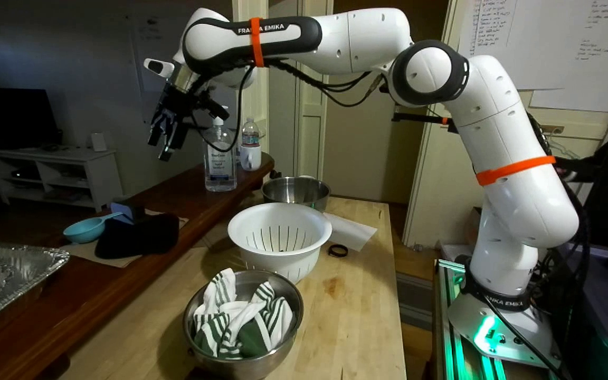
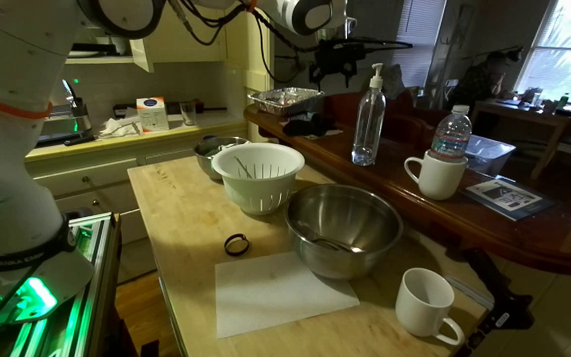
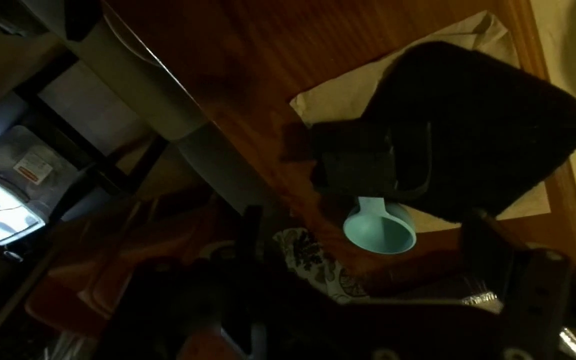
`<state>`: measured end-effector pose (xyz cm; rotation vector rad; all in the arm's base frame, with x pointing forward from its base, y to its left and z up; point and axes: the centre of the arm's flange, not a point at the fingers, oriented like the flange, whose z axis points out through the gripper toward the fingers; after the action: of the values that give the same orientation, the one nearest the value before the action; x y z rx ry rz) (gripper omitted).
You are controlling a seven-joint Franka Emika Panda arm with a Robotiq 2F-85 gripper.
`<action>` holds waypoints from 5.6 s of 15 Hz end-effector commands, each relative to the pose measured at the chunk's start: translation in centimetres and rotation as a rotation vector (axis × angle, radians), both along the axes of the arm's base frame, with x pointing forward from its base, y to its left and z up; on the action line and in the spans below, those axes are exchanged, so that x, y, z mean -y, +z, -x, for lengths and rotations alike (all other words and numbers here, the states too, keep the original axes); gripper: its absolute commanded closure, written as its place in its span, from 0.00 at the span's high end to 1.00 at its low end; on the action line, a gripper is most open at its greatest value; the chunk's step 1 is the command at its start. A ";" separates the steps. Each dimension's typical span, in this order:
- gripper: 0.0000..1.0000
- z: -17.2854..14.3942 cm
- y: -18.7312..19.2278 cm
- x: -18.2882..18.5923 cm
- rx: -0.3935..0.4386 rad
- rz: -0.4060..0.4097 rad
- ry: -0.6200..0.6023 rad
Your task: Put the measuring cylinder in the white bowl
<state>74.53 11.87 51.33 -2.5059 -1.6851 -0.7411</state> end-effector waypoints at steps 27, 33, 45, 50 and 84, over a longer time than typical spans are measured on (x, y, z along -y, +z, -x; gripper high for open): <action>1.00 -11.5 -11.4 -5.2 -0.083 -0.065 0.357; 0.73 -11.8 -13.3 -6.8 -0.075 -0.039 0.357; 0.35 -5.4 -2.7 -6.7 0.047 0.063 0.343; 0.35 3.3 2.3 -6.0 0.038 0.072 0.366; 0.35 12.9 11.8 -11.5 -0.328 0.396 -0.533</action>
<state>65.18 21.37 64.06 -3.0488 -1.2156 -0.0787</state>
